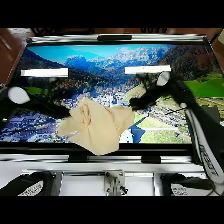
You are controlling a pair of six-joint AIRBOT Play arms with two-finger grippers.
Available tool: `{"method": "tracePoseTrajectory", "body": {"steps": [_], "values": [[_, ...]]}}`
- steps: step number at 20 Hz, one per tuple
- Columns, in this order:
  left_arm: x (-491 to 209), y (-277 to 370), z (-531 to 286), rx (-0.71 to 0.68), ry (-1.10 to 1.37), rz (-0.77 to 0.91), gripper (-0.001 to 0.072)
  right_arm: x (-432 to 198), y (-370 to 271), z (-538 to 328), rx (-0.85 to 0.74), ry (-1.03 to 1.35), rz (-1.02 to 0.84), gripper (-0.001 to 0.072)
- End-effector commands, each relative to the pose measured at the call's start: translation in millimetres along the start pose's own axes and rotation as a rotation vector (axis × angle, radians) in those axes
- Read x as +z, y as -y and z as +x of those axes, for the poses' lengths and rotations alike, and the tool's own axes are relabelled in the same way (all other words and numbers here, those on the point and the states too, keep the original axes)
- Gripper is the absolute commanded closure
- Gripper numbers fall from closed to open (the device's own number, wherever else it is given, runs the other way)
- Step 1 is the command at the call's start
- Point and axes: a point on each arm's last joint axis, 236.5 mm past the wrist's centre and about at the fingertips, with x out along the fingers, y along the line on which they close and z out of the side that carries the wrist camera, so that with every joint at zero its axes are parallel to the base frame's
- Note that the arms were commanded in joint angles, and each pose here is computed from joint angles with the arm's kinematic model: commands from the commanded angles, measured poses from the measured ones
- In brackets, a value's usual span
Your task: Fold the shirts.
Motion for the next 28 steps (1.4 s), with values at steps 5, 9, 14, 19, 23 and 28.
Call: {"method": "tracePoseTrajectory", "body": {"steps": [5, 9, 14, 19, 23, 28], "values": [[89.0, 3.5, -444.9, 0.541, 1.120, 0.074, 0.0670, 28.3, -56.4, -443.7, -0.592, 1.143, -0.316, 0.0635], [30.0, 45.9, -536.9, 0.433, 1.416, 0.033, 0.0670, -52.9, -110.4, -532.2, -0.475, 1.460, -0.287, 0.0635], [4.7, 35.3, -461.0, 0.388, 1.133, -0.008, 0.0670, -80.9, -117.9, -535.1, -0.431, 1.464, -0.264, 0.0635], [13.5, 17.9, -386.8, 0.374, 0.916, -0.030, 0.0669, -72.5, -49.7, -453.5, -0.570, 1.057, -0.127, 0.0635], [7.1, -12.7, -249.2, 0.343, 0.566, -0.077, 0.0669, -61.4, 24.7, -326.8, -0.649, 0.559, -0.015, 0.0635], [-7.1, -64.1, -65.6, 0.345, 0.271, -0.097, 0.0669, 16.8, 93.7, -157.4, -0.635, 0.493, -0.013, 0.0634]]}}
